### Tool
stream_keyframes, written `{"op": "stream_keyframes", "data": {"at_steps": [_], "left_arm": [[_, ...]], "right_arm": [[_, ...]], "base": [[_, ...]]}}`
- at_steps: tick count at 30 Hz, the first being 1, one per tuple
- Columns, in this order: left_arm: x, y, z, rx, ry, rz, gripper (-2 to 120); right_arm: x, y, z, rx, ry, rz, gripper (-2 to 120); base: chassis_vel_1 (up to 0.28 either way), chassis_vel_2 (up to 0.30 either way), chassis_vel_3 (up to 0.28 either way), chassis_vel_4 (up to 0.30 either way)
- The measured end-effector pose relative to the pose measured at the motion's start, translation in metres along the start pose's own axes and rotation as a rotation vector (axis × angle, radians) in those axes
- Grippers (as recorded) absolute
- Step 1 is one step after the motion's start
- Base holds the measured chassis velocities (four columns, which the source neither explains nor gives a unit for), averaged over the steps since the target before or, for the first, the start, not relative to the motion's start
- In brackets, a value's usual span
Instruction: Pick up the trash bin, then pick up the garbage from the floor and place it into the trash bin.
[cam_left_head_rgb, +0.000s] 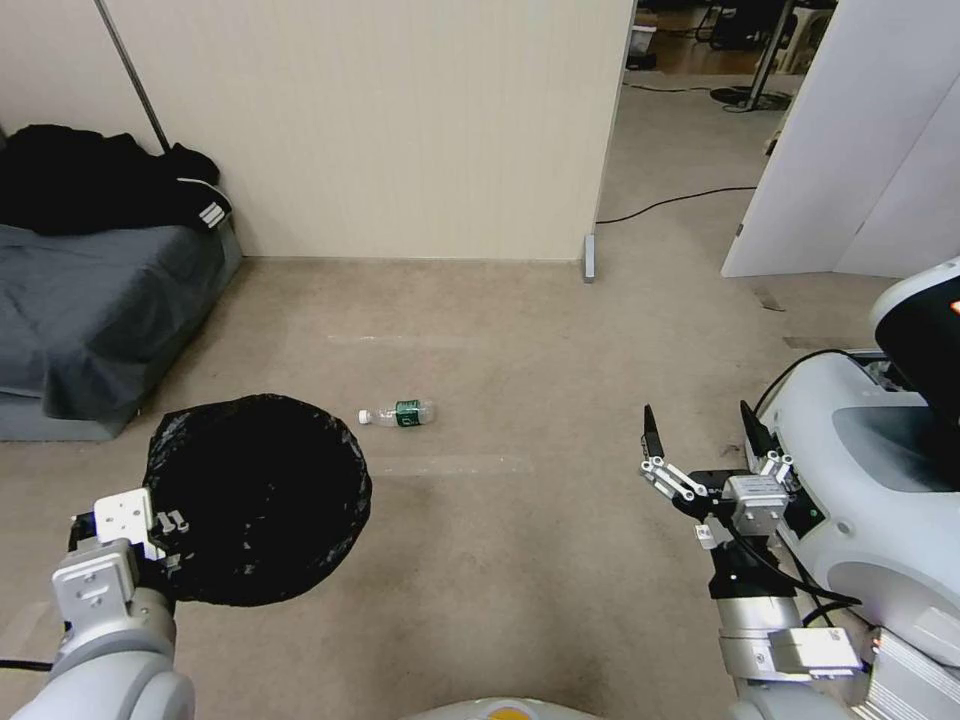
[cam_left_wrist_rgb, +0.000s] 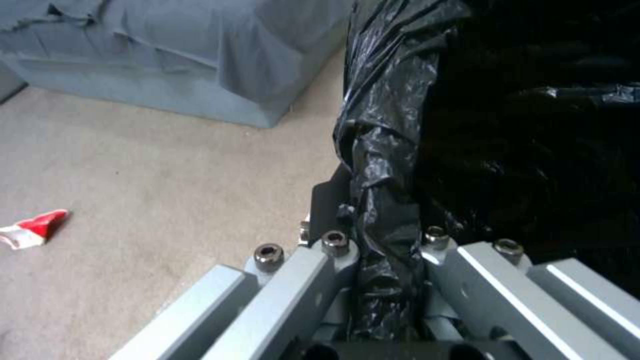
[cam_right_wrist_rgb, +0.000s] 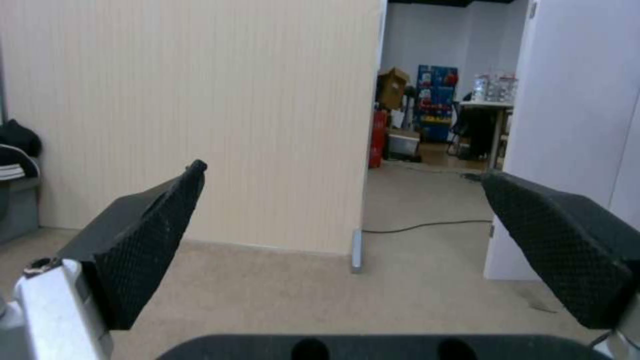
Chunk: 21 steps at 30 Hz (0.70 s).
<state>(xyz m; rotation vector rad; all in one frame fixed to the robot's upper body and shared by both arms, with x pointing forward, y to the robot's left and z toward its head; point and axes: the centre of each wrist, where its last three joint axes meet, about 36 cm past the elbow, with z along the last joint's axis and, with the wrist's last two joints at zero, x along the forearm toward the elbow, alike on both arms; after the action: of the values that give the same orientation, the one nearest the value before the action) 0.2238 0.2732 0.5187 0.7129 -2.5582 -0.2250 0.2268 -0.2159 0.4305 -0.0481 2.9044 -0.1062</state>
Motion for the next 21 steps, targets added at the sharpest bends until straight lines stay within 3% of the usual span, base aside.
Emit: {"op": "stream_keyframes", "data": {"at_steps": [13,21], "left_arm": [[0.0002,-0.0031,-0.0011,0.013,-0.020,0.007,1],[-0.0010,-0.0004,-0.0018,0.018,-0.036,-0.004,1]], "right_arm": [[0.0007,0.0010,0.0010,-0.006,0.004,-0.016,100],[0.0004,-0.0003,0.0002,-0.010,0.003,-0.009,100]], "base": [[-0.015,0.009,0.007,-0.015],[-0.122,0.130,0.126,-0.128]]}}
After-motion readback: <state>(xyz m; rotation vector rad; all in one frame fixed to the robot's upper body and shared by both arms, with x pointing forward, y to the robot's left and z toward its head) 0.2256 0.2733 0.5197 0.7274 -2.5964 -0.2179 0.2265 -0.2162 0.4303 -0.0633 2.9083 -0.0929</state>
